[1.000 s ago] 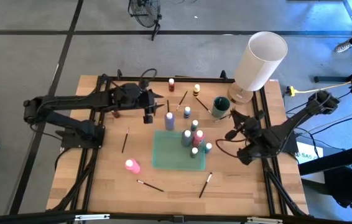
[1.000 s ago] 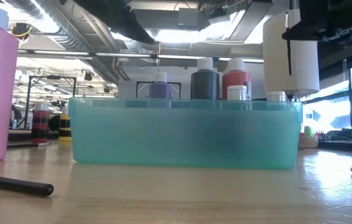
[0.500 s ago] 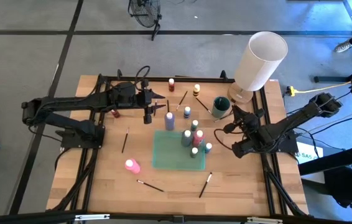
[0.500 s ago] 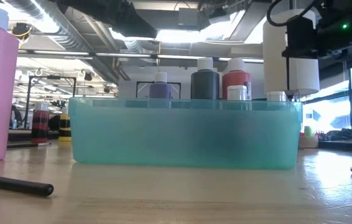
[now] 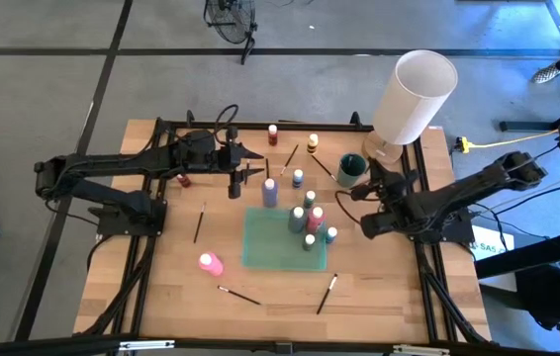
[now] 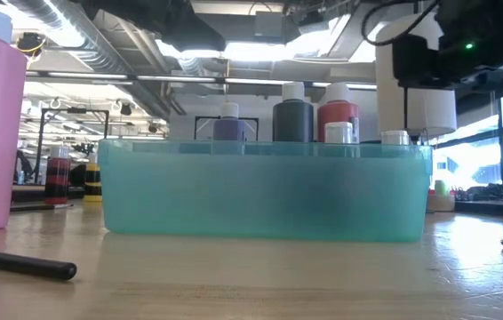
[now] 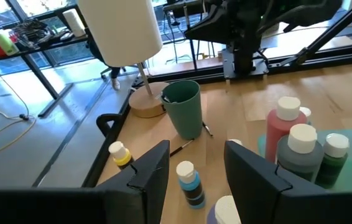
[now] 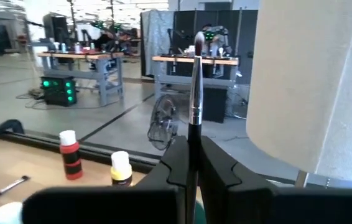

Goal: Pick & Place Paint Supplies
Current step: Put the black eyeshadow brush into the green cup, then put the big blue paint bottle into the light green bin

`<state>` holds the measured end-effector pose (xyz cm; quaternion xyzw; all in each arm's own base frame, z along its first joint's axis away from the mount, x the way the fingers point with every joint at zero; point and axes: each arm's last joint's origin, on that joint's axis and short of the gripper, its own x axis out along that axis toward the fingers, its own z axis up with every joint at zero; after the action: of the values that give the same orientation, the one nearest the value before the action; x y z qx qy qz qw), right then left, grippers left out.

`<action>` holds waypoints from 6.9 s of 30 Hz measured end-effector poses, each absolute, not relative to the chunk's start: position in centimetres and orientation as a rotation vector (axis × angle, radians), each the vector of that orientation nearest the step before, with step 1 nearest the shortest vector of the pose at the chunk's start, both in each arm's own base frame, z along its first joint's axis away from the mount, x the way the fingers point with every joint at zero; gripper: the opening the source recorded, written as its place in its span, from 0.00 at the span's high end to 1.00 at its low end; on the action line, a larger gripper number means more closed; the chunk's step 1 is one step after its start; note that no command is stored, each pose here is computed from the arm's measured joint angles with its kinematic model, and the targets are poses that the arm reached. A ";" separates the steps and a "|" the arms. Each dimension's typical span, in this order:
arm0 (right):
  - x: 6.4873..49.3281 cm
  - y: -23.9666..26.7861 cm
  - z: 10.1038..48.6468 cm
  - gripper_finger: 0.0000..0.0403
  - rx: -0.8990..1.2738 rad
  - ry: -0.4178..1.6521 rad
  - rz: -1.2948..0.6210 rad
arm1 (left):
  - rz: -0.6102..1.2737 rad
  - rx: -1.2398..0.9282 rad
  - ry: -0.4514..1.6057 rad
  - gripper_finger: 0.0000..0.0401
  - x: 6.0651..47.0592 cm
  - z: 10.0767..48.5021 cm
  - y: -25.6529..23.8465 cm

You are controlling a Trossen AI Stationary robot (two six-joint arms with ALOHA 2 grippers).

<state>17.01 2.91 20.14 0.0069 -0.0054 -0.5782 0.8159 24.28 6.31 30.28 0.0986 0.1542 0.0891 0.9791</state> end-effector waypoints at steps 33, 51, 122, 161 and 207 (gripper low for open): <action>20.2 1.4 19.4 0.96 0.013 0.000 -1.352 | 0.169 0.185 0.349 0.63 24.2 29.9 6.2; 21.1 0.5 18.6 0.94 0.048 0.019 -1.384 | 0.168 0.185 0.352 0.63 24.2 29.9 6.2; 23.6 4.7 24.4 0.54 -0.097 0.085 -0.983 | 0.100 0.122 0.424 0.63 24.0 29.1 5.8; 21.4 13.9 24.7 0.54 0.083 0.048 0.003 | -0.027 0.333 0.812 0.63 24.6 35.5 4.3; 20.7 15.2 24.4 0.54 0.051 0.069 0.126 | -0.137 0.352 1.072 0.63 33.7 30.8 7.5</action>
<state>20.67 15.20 24.42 0.0255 0.0346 0.0631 0.9971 33.71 7.52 30.82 0.1668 0.5074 -0.0648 0.8429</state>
